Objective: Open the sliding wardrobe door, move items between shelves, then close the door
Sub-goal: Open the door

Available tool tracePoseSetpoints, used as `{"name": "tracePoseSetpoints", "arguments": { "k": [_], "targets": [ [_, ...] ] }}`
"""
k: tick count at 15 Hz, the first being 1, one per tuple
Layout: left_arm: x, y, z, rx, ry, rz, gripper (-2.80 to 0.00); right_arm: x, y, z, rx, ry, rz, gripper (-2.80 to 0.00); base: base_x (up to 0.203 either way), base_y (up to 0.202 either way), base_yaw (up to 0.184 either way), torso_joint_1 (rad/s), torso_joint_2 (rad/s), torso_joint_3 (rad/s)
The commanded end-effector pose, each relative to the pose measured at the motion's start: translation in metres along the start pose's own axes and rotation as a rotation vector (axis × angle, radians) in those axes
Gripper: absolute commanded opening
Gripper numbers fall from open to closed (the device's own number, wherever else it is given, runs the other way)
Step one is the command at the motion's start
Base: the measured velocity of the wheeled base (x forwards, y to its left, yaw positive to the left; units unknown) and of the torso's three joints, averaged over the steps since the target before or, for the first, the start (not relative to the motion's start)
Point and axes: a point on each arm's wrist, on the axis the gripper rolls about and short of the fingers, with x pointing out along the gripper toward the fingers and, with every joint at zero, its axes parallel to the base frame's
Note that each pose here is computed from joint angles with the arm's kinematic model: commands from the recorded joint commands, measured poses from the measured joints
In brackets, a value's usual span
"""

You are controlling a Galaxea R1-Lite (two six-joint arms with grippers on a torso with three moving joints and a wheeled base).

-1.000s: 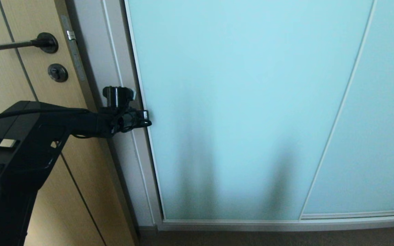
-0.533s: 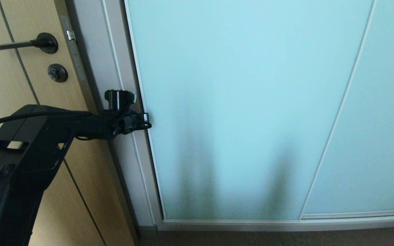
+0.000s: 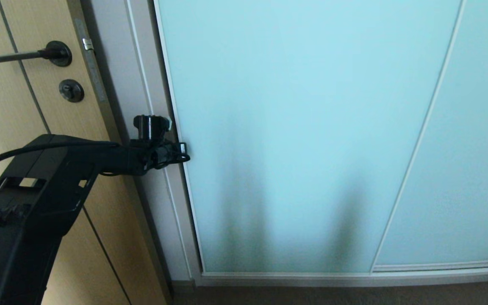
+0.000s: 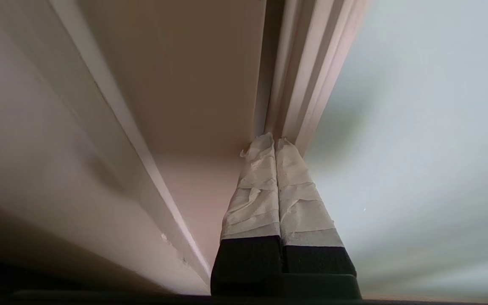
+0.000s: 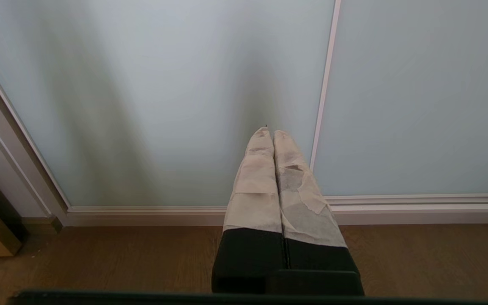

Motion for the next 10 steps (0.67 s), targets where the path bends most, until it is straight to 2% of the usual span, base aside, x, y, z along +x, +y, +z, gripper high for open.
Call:
{"name": "tracePoseSetpoints", "arguments": {
  "k": [1, 10],
  "targets": [
    [-0.004, 0.001, -0.003, -0.003, 0.012, 0.003, -2.80, 0.000, 0.000, 0.000, 0.001, 0.001, 0.000, -2.80, 0.000, 0.000, 0.000, 0.000, 0.00, 0.000],
    [0.009, -0.003, -0.004, 0.005, -0.002, 0.000, -2.80, 0.000, 0.000, 0.000, 0.001, 0.000, 0.000, -2.80, 0.000, 0.000, 0.000, 0.000, 0.00, 0.000]
  ]
}}
